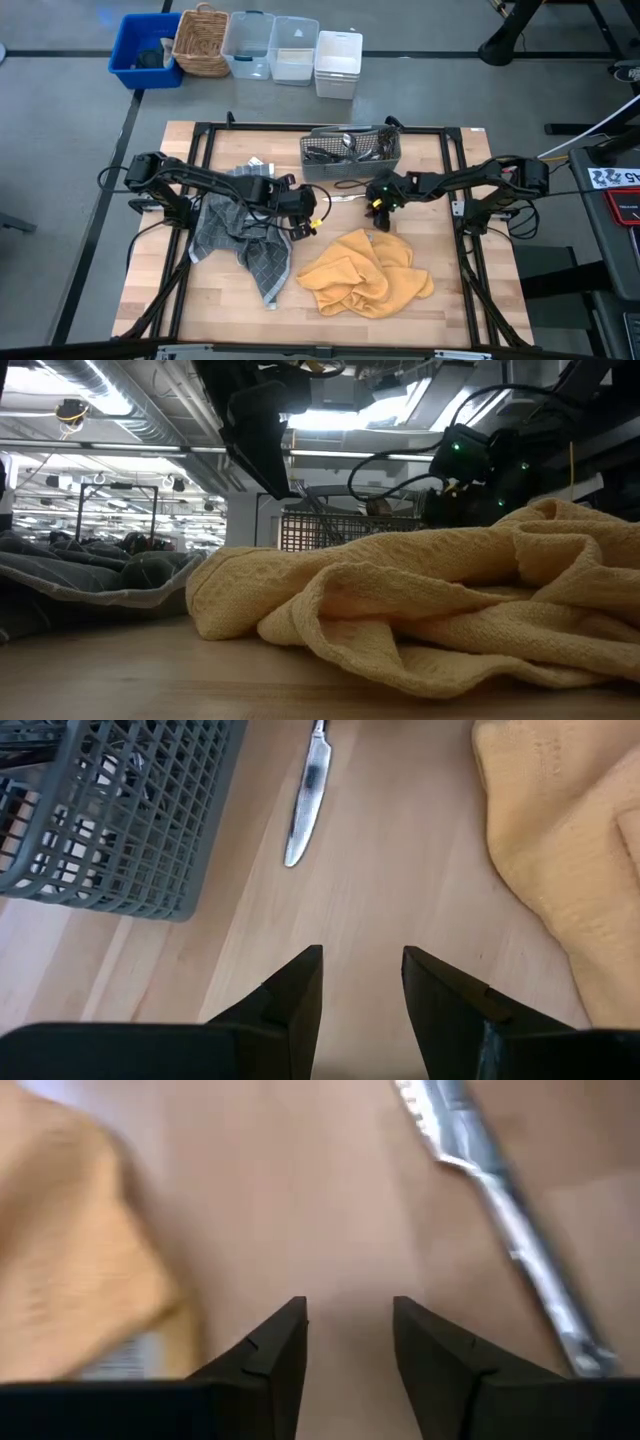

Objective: Sort silverware
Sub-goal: Put the silver knife into the gray utensil holder

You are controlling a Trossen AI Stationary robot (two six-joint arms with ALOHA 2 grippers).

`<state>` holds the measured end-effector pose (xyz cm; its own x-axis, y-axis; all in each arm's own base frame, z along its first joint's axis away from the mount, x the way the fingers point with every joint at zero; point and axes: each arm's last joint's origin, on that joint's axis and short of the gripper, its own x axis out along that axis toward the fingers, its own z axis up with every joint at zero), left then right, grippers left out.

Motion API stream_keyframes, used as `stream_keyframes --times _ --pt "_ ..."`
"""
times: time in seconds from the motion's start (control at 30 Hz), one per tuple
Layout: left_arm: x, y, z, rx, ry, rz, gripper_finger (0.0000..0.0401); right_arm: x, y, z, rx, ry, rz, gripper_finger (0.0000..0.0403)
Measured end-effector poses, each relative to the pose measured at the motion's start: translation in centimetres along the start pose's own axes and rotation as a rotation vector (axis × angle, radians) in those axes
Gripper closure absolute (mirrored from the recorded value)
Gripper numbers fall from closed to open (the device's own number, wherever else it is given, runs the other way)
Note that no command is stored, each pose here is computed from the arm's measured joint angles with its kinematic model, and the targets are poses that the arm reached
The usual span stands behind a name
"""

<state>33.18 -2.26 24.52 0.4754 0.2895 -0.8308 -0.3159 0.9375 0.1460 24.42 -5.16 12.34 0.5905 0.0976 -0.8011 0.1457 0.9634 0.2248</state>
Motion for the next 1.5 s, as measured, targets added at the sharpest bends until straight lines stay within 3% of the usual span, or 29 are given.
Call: stream_keyframes --times 0.13,0.33,0.63,0.87,1.07,1.5 --pt "-0.1 -0.3 -0.1 0.006 -0.001 -0.005 0.0274 -0.3 0.3 1.5 -0.017 -0.043 0.040 0.0254" --pt "-0.1 -0.3 -0.1 0.001 -0.002 -0.006 0.0274 -0.9 0.2 4.0 -0.157 -0.127 -0.100 0.0254" --pt "-0.1 -0.3 -0.1 0.000 -0.002 -0.006 0.0274 0.3 -0.4 3.7 -0.263 -0.077 -0.205 0.0254" --pt "-0.1 -0.3 -0.1 0.001 -0.001 -0.006 0.0274 2.3 -1.2 3.1 -0.260 -0.040 -0.291 0.0254" --pt "-0.1 -0.3 -0.1 0.001 -0.001 -0.006 0.0274 3.4 -1.3 2.7 -0.223 -0.017 -0.194 0.0262" --pt "-0.1 -0.3 -0.1 0.016 0.003 -0.004 0.0274 3.7 -1.3 1.9 -0.067 0.042 -0.135 0.0362"
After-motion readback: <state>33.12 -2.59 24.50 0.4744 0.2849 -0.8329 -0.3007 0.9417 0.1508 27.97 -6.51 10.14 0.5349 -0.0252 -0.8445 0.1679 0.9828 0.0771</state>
